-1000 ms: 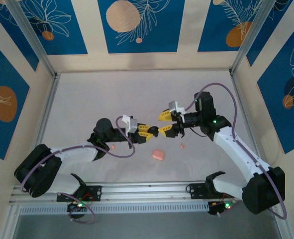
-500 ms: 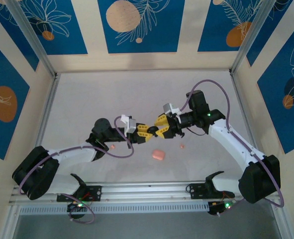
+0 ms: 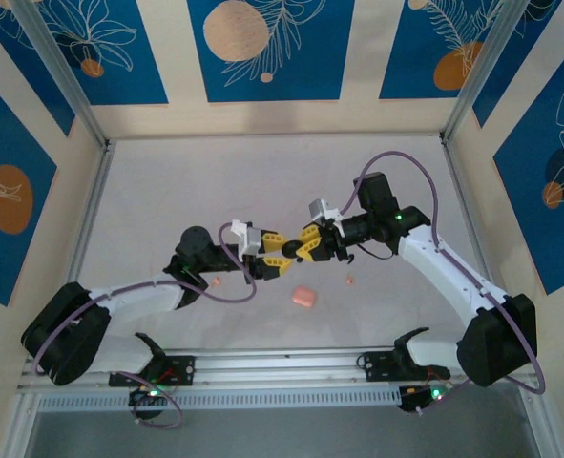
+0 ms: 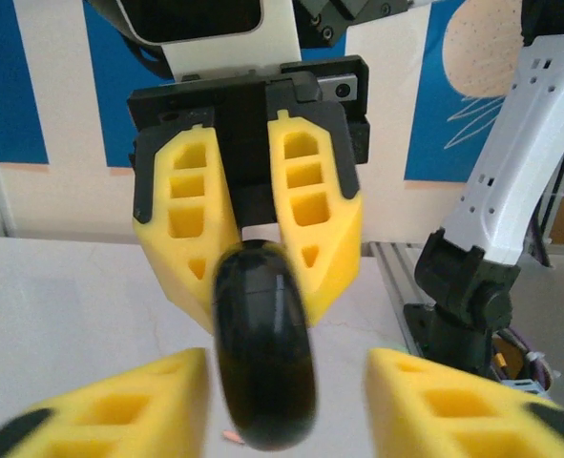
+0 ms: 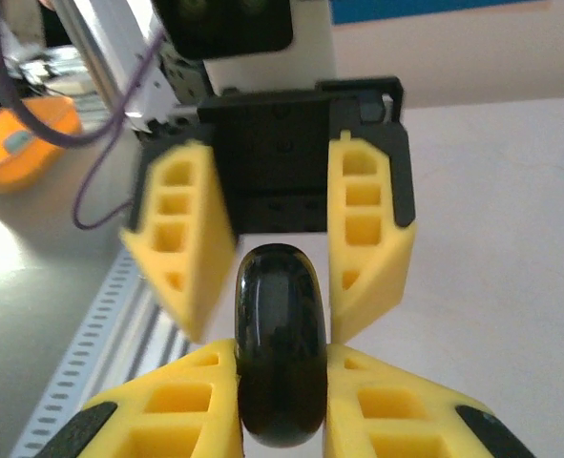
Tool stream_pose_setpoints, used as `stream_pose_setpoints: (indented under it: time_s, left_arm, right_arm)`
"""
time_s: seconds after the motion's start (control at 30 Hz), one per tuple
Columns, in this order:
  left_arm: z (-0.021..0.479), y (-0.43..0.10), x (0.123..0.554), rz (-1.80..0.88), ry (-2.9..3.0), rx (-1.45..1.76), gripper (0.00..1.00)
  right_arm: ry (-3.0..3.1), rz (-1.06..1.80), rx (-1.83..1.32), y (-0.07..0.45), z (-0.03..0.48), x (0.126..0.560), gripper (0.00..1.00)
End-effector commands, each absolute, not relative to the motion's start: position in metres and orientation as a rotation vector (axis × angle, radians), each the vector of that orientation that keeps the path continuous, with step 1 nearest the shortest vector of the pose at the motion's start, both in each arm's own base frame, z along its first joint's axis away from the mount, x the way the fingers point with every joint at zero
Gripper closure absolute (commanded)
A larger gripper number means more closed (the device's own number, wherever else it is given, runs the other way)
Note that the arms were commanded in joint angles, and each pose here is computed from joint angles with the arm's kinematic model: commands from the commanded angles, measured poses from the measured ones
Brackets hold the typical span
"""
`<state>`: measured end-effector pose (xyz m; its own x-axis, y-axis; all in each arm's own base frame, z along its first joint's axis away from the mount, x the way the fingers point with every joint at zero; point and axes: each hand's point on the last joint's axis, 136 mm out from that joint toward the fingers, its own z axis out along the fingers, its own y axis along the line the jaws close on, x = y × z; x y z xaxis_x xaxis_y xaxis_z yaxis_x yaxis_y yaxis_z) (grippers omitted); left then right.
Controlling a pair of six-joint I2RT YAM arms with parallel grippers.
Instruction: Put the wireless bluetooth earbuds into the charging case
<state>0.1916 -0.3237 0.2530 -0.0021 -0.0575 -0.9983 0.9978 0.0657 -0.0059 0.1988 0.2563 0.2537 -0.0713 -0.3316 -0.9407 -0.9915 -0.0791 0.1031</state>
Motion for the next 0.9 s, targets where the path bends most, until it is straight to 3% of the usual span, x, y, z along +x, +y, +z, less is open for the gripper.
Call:
stream_pose_setpoints:
  time_s: [0.0, 0.3, 0.87]
  left_arm:
    - [0.243, -0.319, 0.200, -1.051, 1.238, 1.168, 0.45]
    - [0.203, -0.303, 0.199, -0.820, 1.405, 1.393, 0.40]
    - [0.217, -0.314, 0.186, -0.909, 1.362, 1.401, 0.45]
  right_arm:
    - [1.548, 0.971, -1.524, 0.246, 0.250, 0.206, 0.78]
    - [1.633, 0.571, -1.750, 0.234, 0.215, 0.208, 0.79]
    - [1.473, 0.675, -1.863, 0.275, 0.215, 0.188, 0.79]
